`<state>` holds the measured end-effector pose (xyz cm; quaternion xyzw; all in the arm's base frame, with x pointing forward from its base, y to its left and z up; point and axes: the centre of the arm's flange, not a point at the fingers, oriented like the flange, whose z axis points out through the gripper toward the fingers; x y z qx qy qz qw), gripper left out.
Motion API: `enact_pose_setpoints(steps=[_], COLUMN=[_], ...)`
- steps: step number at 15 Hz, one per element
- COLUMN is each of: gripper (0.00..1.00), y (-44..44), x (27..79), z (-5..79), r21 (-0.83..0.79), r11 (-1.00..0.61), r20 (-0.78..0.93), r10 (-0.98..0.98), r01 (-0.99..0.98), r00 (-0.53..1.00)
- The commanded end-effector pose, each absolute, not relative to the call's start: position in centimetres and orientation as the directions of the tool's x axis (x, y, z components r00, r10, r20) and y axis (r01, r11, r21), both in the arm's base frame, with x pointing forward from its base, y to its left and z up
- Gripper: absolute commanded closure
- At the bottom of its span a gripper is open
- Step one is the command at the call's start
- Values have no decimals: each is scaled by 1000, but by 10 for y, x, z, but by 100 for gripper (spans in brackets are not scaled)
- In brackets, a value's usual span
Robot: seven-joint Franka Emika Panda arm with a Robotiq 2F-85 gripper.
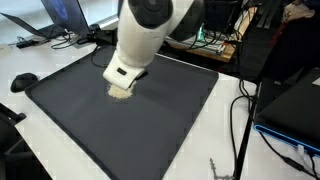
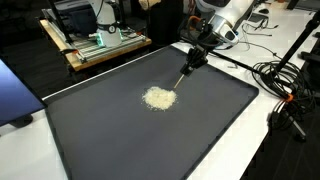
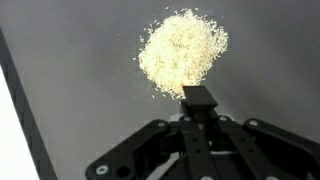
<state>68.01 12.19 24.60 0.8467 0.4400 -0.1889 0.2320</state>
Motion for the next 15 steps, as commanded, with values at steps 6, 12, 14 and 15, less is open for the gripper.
enact_pose_setpoints(steps=[6, 12, 14, 15], gripper=[97, 97, 97, 97], y=[52, -38, -68, -80], x=[729, 737, 734, 732], z=[303, 322, 324, 325], r21=[22, -93, -125, -135], r11=[-648, -720, -743, -756], r20=[-360, -216, -159, -135], r10=[705, 689, 669, 654], r01=[761, 687, 657, 640], r00=[611, 692, 726, 744])
